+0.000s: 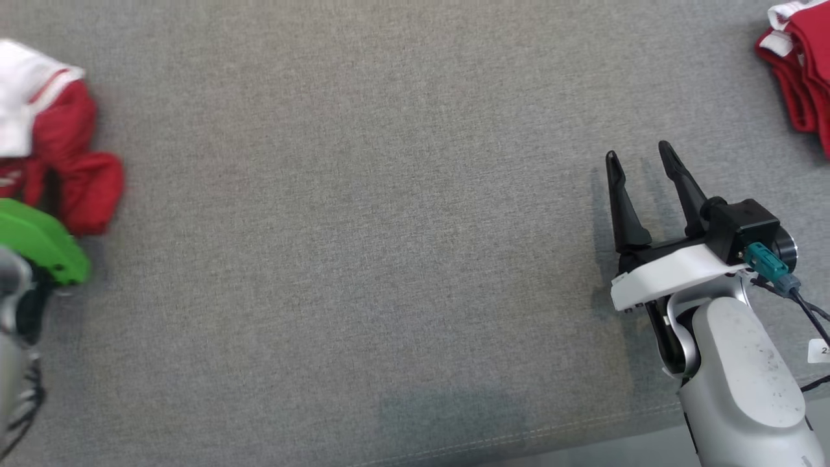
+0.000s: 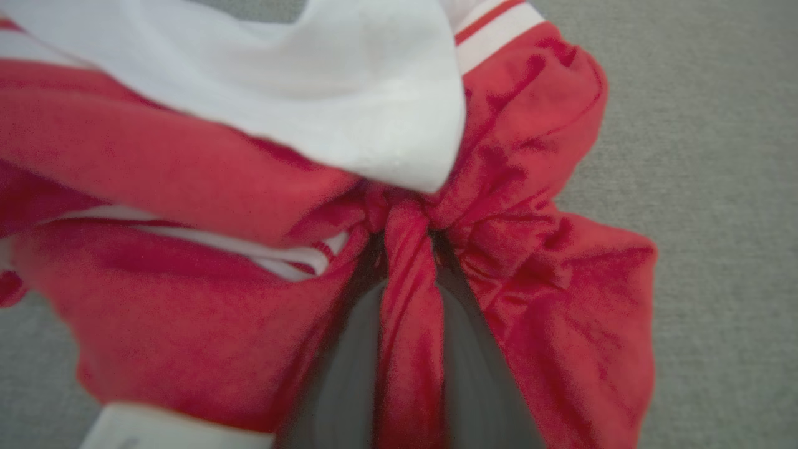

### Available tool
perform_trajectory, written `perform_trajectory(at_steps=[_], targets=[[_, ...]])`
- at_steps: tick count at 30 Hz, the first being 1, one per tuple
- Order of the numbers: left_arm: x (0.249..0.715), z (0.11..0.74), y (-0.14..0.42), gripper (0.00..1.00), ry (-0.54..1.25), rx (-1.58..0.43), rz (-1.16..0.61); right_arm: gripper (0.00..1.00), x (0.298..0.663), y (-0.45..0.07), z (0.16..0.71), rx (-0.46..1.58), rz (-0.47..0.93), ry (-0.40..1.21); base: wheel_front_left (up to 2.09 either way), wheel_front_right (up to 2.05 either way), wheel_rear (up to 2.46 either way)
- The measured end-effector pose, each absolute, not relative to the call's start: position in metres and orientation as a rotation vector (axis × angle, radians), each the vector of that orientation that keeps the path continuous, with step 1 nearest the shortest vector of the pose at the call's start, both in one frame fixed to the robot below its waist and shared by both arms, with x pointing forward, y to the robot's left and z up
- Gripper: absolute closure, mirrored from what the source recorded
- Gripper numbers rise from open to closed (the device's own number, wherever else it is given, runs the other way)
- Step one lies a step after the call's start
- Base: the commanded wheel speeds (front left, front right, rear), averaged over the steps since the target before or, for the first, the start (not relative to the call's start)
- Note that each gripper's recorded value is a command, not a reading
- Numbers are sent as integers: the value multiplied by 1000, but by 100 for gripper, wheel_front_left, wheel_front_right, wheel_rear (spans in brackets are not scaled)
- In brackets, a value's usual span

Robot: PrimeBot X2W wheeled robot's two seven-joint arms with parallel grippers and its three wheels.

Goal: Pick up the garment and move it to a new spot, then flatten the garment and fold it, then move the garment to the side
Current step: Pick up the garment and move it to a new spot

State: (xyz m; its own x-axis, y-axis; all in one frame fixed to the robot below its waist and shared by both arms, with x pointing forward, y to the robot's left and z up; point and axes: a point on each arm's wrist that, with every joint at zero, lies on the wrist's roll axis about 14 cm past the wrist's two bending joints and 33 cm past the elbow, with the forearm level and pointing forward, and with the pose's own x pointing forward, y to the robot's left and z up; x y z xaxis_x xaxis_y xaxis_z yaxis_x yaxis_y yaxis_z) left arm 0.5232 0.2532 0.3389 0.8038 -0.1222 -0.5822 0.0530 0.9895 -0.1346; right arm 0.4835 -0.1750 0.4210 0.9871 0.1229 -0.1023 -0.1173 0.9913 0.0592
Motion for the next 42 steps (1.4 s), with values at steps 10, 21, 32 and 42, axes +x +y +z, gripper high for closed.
perform_trajectory(at_steps=[10,21,32,42], targets=[[525,405,92,100,373,-191,-500,0,469,-177,448,102,85,56,0,0,0],[474,448,-68,100,273,-263,-895,0,450,-204,466,105,4,23,0,0,0],[474,432,-60,0,270,-238,-784,0,424,-225,478,110,-55,8,0,0,0],[485,442,21,0,162,-207,-515,0,430,-205,483,134,-1,-8,0,0,0]])
